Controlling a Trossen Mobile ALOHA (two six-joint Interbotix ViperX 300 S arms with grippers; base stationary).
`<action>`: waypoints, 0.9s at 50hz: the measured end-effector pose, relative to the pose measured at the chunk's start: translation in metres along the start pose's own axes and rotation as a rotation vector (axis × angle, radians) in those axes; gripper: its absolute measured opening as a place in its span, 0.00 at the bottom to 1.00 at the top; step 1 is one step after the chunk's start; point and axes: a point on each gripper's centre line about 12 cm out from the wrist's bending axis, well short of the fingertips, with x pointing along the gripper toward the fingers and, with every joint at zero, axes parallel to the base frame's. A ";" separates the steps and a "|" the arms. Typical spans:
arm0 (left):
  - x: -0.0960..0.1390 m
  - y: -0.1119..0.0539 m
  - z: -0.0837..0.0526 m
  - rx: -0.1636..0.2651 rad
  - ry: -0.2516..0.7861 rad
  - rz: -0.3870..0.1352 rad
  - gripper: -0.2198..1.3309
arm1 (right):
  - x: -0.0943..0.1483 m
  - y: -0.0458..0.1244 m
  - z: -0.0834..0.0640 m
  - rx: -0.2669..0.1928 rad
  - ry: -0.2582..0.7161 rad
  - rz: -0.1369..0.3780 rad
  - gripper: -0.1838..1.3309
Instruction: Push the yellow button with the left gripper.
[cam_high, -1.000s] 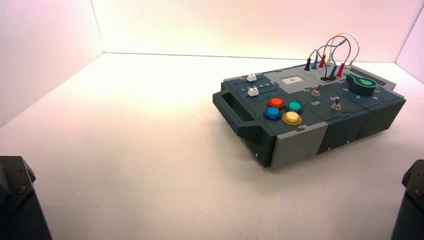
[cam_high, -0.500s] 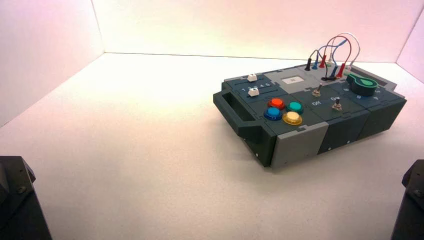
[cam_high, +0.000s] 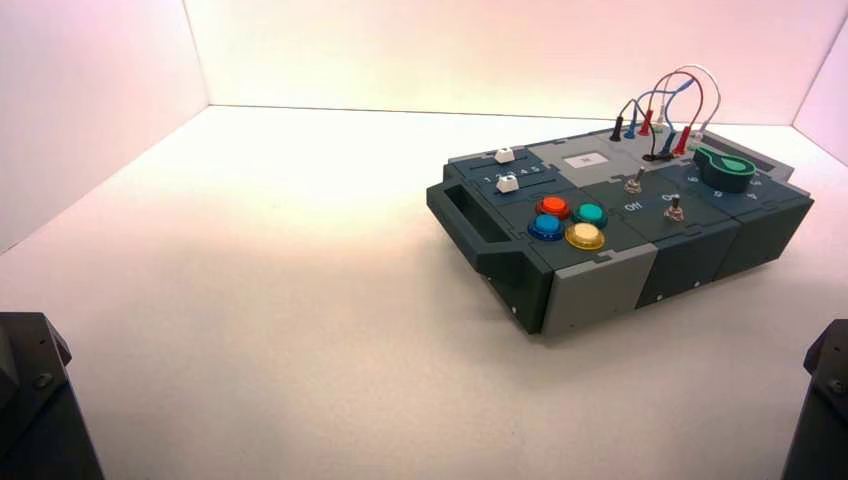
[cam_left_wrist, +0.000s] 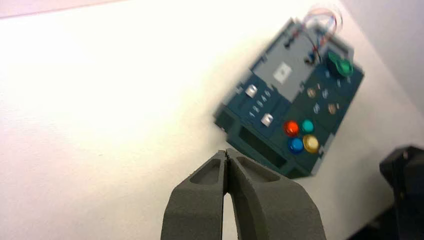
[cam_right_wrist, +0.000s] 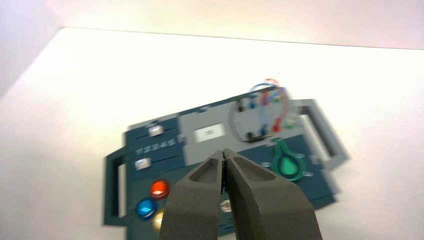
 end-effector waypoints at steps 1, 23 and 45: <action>0.004 -0.002 0.001 0.008 0.011 -0.004 0.04 | 0.000 -0.001 0.001 -0.001 0.001 -0.006 0.03; 0.111 -0.073 0.021 0.267 0.247 -0.118 0.04 | 0.002 -0.018 0.003 0.024 0.008 -0.106 0.03; 0.147 -0.126 0.003 0.467 0.330 -0.201 0.04 | 0.002 -0.026 0.004 0.059 -0.003 -0.146 0.03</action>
